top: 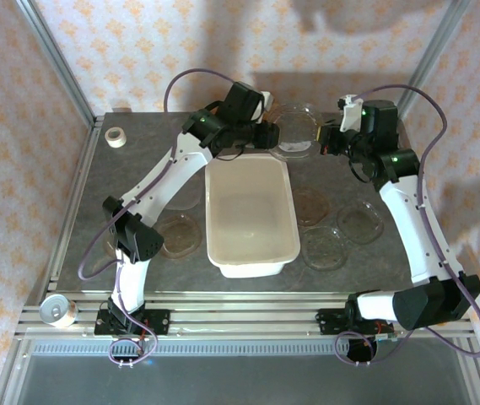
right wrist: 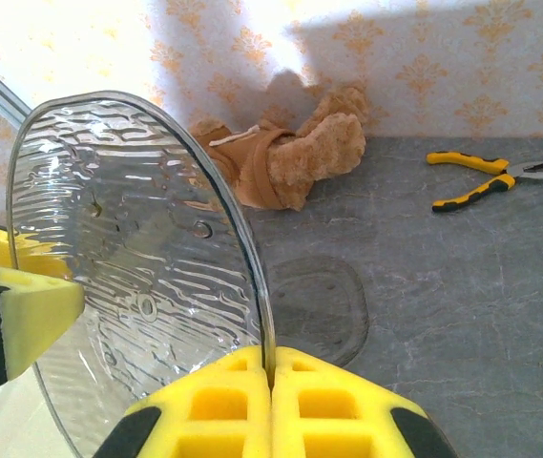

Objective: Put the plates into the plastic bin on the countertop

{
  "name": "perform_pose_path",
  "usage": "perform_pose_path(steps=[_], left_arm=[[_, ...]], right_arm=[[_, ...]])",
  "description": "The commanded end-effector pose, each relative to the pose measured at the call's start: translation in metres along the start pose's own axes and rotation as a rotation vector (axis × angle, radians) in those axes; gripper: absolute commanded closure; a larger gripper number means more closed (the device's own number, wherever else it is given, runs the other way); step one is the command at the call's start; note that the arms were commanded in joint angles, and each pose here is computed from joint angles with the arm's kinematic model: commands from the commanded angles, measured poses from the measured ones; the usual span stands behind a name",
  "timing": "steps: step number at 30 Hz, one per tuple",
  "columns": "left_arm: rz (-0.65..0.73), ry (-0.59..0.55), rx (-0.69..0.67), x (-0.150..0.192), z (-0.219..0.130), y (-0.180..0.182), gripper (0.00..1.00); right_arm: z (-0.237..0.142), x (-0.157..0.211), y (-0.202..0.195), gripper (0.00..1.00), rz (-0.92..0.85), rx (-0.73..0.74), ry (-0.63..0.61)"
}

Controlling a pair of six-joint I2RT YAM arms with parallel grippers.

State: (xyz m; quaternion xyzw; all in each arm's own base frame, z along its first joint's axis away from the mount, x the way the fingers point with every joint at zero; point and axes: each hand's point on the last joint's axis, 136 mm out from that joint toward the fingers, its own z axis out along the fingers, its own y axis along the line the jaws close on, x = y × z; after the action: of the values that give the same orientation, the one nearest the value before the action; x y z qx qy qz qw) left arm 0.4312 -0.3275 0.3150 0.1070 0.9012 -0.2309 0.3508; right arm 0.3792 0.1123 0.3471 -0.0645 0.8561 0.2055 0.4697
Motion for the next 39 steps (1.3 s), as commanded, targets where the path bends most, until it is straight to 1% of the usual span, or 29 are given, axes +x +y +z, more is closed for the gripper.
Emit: perform_pose_path(steps=[1,8,16,20,21,23,24,25,26,29,31,36,37,38,39], left_arm=[[0.009,-0.040,-0.043,-0.009,-0.011,0.001,0.61],[0.016,-0.050,-0.054,-0.012,-0.009,-0.002,0.75],[0.030,-0.024,-0.082,-0.006,-0.003,0.000,0.81],[0.034,-0.020,-0.095,-0.005,-0.002,0.002,0.87],[0.035,-0.019,-0.099,-0.004,-0.003,0.002,0.89],[0.036,-0.019,-0.102,-0.004,-0.005,0.002,0.92],[0.036,-0.018,-0.101,-0.004,-0.007,0.002,0.93],[0.036,-0.017,-0.099,-0.004,-0.009,0.002,0.94],[0.035,-0.015,-0.095,-0.003,-0.011,0.001,0.95],[0.033,-0.005,-0.083,0.001,-0.018,0.000,0.97],[0.027,-0.001,-0.081,0.005,-0.022,0.001,1.00],[0.022,0.011,-0.117,0.016,-0.032,0.014,1.00],[0.016,0.032,-0.131,0.022,-0.028,0.020,1.00],[0.009,0.014,-0.126,0.020,-0.044,0.021,1.00],[0.002,0.019,-0.134,0.022,-0.048,0.025,1.00]], right_arm=[[0.003,0.002,0.003,1.00,-0.007,-0.010,0.010],[0.009,0.003,0.002,1.00,0.021,-0.015,0.023],[0.017,0.009,0.003,1.00,0.056,-0.032,0.048],[0.018,0.010,0.003,0.99,0.056,-0.033,0.046],[0.017,0.010,0.002,0.93,0.056,-0.028,0.047],[0.017,0.011,0.000,0.77,0.059,-0.015,0.046],[0.017,0.011,-0.001,0.72,0.057,-0.013,0.046],[0.016,0.011,-0.001,0.63,0.057,-0.010,0.045],[0.016,0.011,-0.001,0.57,0.058,-0.011,0.041],[0.014,0.010,0.001,0.46,0.065,-0.023,0.014],[0.013,0.010,0.002,0.42,0.076,-0.034,0.000],[0.009,0.009,0.000,0.38,0.080,-0.016,-0.016],[0.005,0.008,-0.001,0.36,0.076,-0.006,-0.028],[0.000,0.005,-0.003,0.35,0.073,0.003,-0.047],[-0.003,0.005,-0.005,0.33,0.073,0.013,-0.057]])
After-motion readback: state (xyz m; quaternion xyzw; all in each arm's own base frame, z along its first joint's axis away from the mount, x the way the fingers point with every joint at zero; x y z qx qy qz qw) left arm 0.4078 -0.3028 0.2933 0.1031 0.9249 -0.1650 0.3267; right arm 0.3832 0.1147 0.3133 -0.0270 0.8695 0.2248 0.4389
